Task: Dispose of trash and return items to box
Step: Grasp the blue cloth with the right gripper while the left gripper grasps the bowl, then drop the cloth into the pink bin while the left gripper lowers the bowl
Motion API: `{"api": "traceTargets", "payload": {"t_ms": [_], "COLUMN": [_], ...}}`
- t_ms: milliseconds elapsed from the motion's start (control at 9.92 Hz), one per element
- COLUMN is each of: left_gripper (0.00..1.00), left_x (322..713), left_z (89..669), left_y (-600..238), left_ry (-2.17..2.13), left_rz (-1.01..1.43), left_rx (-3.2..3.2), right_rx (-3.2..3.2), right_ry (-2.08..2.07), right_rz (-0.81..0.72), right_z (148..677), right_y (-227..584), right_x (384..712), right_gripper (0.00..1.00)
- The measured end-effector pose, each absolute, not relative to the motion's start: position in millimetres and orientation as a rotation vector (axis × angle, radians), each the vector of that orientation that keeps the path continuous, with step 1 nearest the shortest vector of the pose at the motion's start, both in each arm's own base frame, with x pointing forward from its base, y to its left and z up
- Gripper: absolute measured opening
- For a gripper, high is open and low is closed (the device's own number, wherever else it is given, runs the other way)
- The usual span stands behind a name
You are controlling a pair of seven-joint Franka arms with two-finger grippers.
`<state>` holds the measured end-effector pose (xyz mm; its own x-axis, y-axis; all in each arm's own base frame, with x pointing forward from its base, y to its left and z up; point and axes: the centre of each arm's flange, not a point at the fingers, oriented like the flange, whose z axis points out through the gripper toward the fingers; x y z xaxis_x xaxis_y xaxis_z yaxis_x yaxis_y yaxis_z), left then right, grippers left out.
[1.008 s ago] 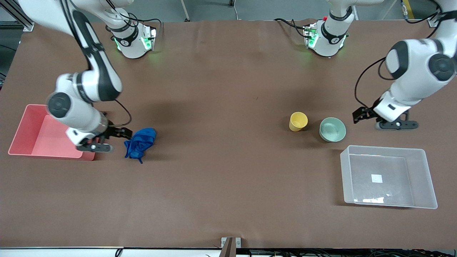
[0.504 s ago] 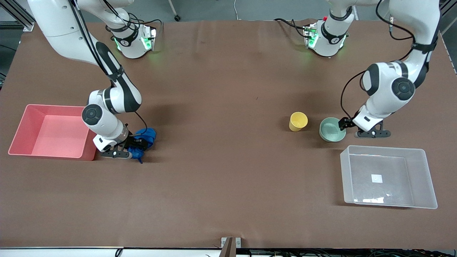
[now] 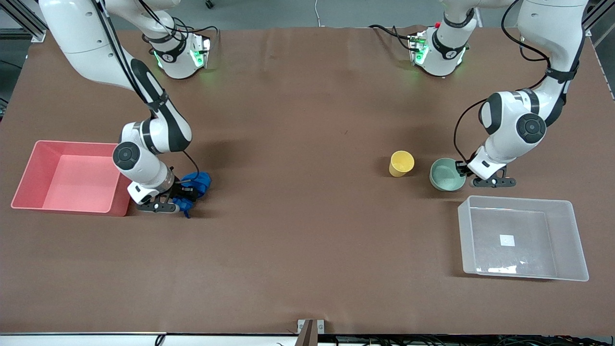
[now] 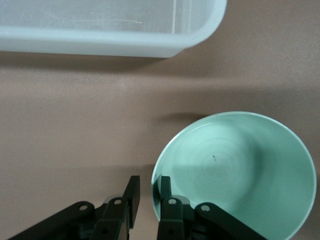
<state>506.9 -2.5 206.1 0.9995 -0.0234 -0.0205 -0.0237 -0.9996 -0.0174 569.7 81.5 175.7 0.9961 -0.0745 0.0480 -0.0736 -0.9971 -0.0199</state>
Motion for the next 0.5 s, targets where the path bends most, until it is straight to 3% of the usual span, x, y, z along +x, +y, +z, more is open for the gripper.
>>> {"api": "traceTargets", "payload": {"t_ms": [202,303,403,504], "left_gripper": [0.23,0.22,0.09,0.05], "left_x": [506,507,509,512], "left_z": [197,194,196,207], "left_y": [-3,-4,-5,-6], "left_ry": [0.029,0.029,0.031,0.034], "left_rz": [0.021,0.010,-0.010,-0.043], "left_rx": [-3.122,-3.122,-3.123,-3.124], "right_rx": [-3.135,-3.146,-3.153,-3.155], "right_ry": [0.153,0.182,0.210,0.220], "right_rz": [0.038,0.155,0.241,0.263], "right_z": [192,220,267,324], "right_y": [82,82,77,60], "right_x": [578,591,607,619], "right_gripper": [0.23,0.16,0.16,0.16]}}
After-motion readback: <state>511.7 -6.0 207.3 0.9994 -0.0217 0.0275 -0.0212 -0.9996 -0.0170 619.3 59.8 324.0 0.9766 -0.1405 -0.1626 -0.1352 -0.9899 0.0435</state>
